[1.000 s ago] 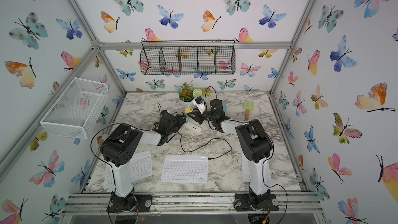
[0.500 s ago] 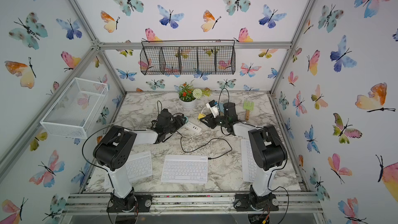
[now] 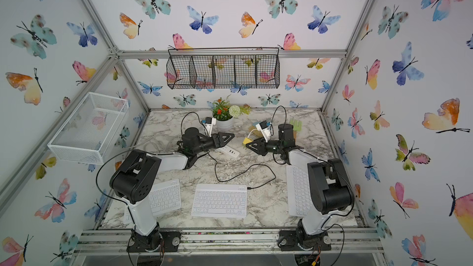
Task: Unplug the wireless keyboard
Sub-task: Remove the power cord from the plug.
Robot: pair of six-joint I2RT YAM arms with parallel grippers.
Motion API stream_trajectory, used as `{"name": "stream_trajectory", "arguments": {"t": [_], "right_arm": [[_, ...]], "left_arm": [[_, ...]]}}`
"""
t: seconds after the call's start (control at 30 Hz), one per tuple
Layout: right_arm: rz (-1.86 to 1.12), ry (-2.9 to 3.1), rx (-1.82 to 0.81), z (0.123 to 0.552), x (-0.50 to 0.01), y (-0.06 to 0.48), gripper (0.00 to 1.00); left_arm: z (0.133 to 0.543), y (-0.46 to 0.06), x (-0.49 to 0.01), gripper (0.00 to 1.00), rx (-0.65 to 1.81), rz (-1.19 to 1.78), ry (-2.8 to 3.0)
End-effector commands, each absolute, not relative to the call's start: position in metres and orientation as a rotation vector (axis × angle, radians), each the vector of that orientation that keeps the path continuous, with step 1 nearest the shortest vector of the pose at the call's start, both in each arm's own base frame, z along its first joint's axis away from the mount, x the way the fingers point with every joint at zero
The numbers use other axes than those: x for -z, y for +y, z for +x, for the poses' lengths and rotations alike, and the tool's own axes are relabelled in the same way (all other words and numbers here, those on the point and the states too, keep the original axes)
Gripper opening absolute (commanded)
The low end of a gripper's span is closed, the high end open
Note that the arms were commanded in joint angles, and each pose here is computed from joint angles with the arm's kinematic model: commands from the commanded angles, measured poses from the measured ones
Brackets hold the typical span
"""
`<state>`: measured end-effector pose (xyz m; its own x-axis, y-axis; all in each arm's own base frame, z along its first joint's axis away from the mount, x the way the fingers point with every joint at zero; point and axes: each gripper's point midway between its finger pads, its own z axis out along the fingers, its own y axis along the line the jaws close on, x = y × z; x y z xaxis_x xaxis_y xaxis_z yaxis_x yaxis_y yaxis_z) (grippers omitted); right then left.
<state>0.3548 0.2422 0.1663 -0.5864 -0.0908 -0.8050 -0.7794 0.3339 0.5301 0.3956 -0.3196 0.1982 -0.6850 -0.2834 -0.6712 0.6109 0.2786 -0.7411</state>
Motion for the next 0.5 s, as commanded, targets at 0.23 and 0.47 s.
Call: {"name": "stream_trajectory", "arguments": {"t": [0.23,0.47], "right_arm": [[-0.771,1.834,-1.498,0.335,-0.191,0.248,0.22],[-0.788,1.802,-1.552,0.331,-0.194,0.254,0.22]], "left_arm": [[0.355,-0.356,-0.225,0.79,1.649,0.57,1.608],[0.359,-0.369,-0.22,0.78,1.634,0.572,1.645]]}}
